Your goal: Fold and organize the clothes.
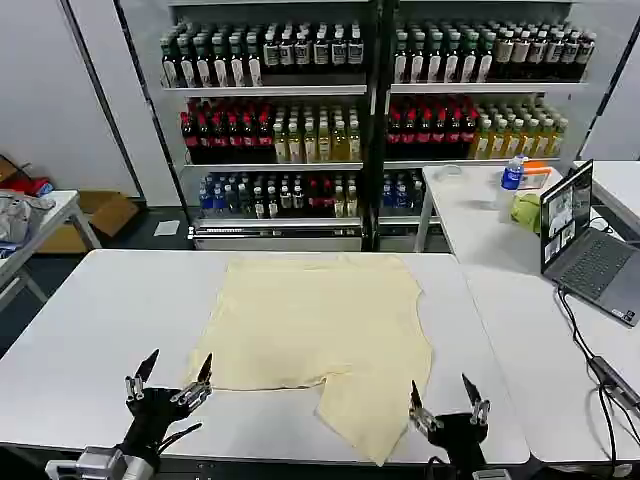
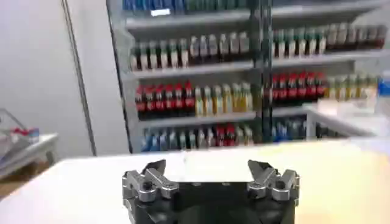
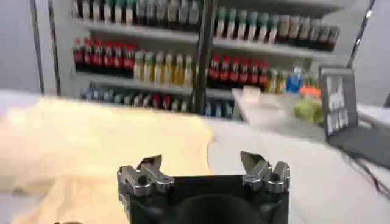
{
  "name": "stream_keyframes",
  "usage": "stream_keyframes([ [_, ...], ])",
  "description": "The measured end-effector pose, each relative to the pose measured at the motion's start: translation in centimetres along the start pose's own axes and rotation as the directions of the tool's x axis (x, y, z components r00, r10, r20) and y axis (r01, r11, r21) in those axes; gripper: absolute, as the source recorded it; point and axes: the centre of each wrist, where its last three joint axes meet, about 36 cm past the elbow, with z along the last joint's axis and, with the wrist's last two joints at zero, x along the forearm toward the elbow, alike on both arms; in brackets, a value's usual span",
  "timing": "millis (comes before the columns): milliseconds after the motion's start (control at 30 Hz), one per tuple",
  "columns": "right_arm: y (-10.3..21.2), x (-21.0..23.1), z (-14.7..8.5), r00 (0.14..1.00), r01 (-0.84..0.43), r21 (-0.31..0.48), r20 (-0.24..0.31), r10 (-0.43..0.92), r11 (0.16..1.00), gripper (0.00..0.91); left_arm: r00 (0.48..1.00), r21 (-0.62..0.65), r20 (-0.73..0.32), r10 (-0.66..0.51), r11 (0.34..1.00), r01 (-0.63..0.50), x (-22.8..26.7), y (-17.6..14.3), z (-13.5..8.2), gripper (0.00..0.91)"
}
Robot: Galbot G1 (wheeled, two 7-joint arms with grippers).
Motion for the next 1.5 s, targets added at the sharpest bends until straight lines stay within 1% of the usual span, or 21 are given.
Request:
stream_keyframes([
  [200, 1.4, 0.1, 0.7, 0.997, 0.024, -0.020, -0.078, -0.025, 1.000, 0.907, 0.996, -0.032, -0.087, 0.014, 0.999, -0.017, -1.5, 1.0, 0.6, 0.907],
  [500, 3.8, 0.0, 1.3, 0.986, 0.068, -0.034, -0.147, -0.072, 0.997, 0.907, 0.984, -0.069, -0.177, 0.022, 0.997, -0.035, -3.7, 2.2, 1.8, 0.907],
  [833, 6.2, -0.2, 1.8, 0.977, 0.117, -0.042, -0.177, -0.122, 0.992, 0.907, 0.971, -0.079, -0.240, 0.017, 0.996, -0.036, -5.3, 3.0, 3.0, 0.907],
  [1100, 6.6, -0.4, 2.0, 0.970, 0.134, -0.043, -0.197, -0.140, 0.990, 0.907, 0.963, -0.060, -0.270, 0.021, 0.997, -0.039, -6.2, 3.5, 3.7, 0.907],
  [1400, 6.5, -0.6, 2.2, 0.965, 0.148, -0.049, -0.213, -0.155, 0.988, 0.907, 0.958, 0.001, -0.284, 0.042, 0.999, -0.044, -7.7, 4.0, 4.1, 0.907],
  [1433, 6.5, -0.6, 2.2, 0.964, 0.149, -0.050, -0.214, -0.157, 0.988, 0.836, 0.958, 0.005, -0.285, 0.042, 0.999, -0.043, -7.9, 4.0, 4.2, 0.907],
  [1467, 6.5, -0.6, 2.2, 0.964, 0.152, -0.052, -0.215, -0.160, 0.987, 0.625, 0.957, 0.009, -0.287, 0.042, 0.999, -0.041, -8.2, 4.1, 4.3, 0.605],
  [1500, 6.4, -0.7, 2.2, 0.963, 0.155, -0.053, -0.216, -0.162, 0.987, 0.625, 0.956, 0.013, -0.289, 0.042, 0.999, -0.040, -8.4, 4.1, 4.3, 0.343],
])
